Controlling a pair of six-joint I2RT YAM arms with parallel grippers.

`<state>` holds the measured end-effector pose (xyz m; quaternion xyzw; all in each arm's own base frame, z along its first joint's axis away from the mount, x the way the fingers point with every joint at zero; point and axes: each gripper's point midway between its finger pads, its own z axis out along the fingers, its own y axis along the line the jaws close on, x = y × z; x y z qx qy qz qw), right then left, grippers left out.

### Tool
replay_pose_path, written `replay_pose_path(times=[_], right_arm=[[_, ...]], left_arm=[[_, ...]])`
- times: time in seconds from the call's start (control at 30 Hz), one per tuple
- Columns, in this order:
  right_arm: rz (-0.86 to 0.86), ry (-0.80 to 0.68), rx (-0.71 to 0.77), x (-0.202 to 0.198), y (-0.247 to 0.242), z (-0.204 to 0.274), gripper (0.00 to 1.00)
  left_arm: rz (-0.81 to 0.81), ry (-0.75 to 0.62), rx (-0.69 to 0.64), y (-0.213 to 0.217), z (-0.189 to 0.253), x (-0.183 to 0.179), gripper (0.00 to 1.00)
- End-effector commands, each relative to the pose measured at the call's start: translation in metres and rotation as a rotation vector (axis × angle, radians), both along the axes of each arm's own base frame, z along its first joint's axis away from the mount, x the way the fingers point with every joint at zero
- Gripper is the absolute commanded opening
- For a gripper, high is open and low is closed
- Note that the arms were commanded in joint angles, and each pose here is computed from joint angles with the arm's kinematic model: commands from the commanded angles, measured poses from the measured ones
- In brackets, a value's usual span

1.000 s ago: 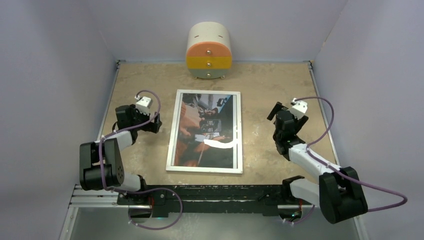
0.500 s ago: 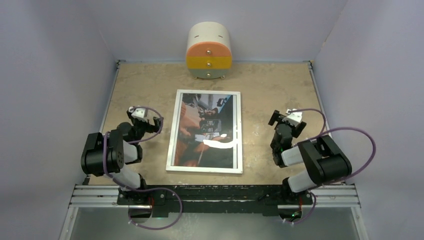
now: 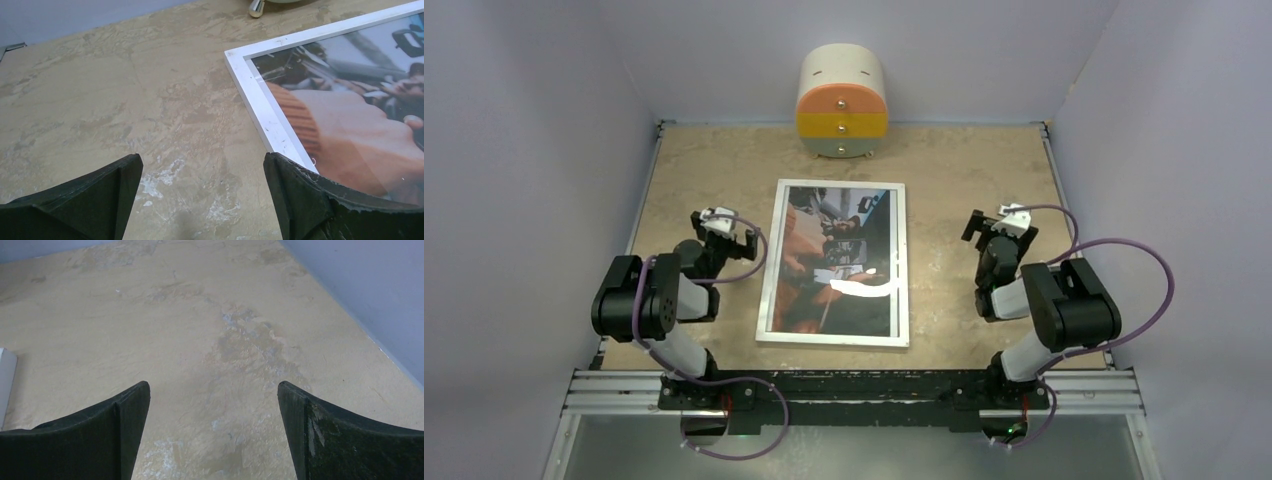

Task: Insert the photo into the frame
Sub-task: Reset both arms

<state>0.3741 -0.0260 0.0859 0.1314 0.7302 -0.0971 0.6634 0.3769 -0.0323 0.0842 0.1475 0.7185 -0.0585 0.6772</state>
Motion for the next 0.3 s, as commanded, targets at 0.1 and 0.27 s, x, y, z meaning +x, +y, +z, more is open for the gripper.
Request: replay_pose_path(times=[0.1,0.27], right_arm=[[0.028,-0.05,0.012,0.0036,0.0046,0.0118,0.99],[0.029,-0.05,0.013,0.0039,0.0047,0.0118,0.99]], left_arm=[[0.009,-0.012,0.028,0.0008,0.0031,0.0054,1.0],[0.024,-0.004,0.038,0.0002,0.0021,0.0064,1.0]])
